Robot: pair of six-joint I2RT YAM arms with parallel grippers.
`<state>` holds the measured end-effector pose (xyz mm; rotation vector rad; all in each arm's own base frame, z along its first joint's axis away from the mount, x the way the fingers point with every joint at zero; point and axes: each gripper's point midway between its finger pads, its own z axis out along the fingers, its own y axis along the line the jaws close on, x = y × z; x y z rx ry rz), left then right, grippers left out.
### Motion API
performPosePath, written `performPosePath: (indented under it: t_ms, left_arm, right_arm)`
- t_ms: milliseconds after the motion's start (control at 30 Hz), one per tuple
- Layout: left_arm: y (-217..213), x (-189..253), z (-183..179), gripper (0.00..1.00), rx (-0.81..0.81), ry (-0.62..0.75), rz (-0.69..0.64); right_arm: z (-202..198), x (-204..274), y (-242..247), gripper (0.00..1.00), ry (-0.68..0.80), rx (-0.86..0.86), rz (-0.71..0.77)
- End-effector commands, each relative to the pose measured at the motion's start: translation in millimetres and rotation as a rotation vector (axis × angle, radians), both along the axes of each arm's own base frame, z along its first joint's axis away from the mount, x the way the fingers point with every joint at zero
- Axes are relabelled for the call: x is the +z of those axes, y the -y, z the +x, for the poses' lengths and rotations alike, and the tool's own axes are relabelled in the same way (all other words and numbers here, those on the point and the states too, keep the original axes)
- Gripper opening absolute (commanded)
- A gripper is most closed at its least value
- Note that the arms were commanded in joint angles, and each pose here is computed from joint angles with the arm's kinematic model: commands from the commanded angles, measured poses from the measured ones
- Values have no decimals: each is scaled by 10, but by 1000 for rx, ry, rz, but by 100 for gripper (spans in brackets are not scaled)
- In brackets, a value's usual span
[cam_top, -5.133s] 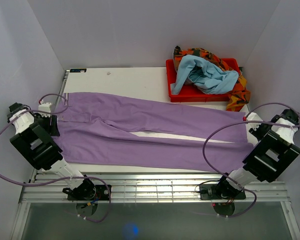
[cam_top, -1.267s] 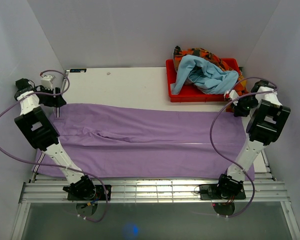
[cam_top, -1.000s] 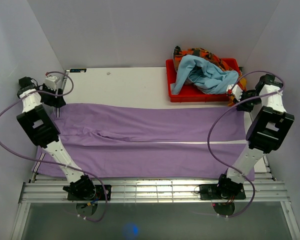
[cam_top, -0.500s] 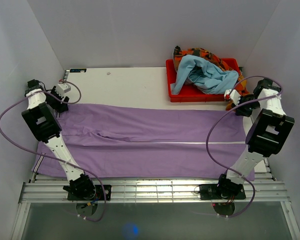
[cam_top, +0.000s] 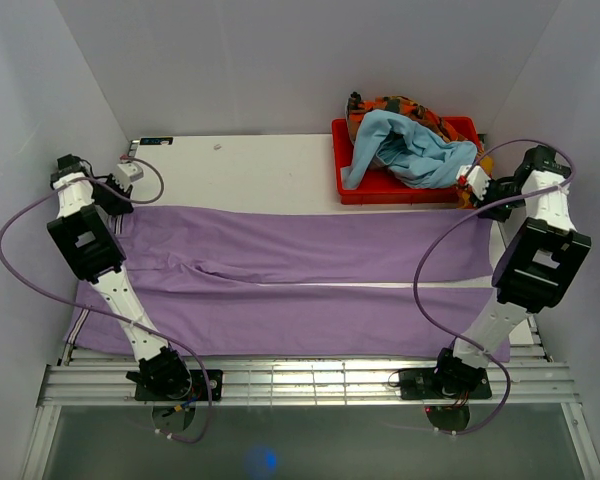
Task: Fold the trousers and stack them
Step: Fold the trousers
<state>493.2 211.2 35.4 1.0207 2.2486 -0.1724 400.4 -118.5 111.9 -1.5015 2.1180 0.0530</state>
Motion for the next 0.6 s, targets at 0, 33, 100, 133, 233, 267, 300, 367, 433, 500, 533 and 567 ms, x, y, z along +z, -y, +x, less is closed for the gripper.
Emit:
performPosePath:
  t_ms: [0, 33, 100, 133, 233, 267, 300, 367, 433, 500, 533, 567]
  left_arm:
    - [10, 629, 172, 0, 41, 126, -34]
    - [3, 746, 181, 0, 44, 154, -35]
    - [-22, 1083, 185, 0, 71, 229, -31]
    - [9, 1212, 181, 0, 67, 262, -42]
    - [47, 1558, 32, 0, 69, 342, -42]
    - [70, 1641, -21, 0, 69, 361, -45]
    - [41, 1901, -115, 0, 64, 421, -13]
    - [6, 1910, -321, 0, 79, 446, -28]
    - [54, 2033, -583, 0, 78, 479, -23]
    - [-40, 2120, -825, 0, 85, 519, -11]
    - [-30, 2244, -971, 0, 80, 546, 11]
    - [-33, 2151, -1107, 0, 85, 534, 2]
  right_arm:
    - [143, 427, 62, 8, 117, -32, 23]
    - [134, 536, 65, 8, 144, -33, 19]
    - [96, 625, 66, 8, 167, -33, 24]
    - [64, 731, 54, 8, 193, -31, 17]
    - [-44, 868, 65, 8, 230, -29, 5]
    - [-92, 902, 78, 8, 239, -32, 11]
    - [-131, 926, 88, 8, 245, -30, 10]
    - [-255, 1025, 109, 8, 273, -26, 5]
    - [-383, 1126, 115, 8, 300, -5, -11]
    - [-571, 1208, 139, 8, 307, -11, -10]
    - [-643, 1220, 150, 8, 309, -6, -11]
    - [-749, 1189, 197, 8, 308, 4, -23]
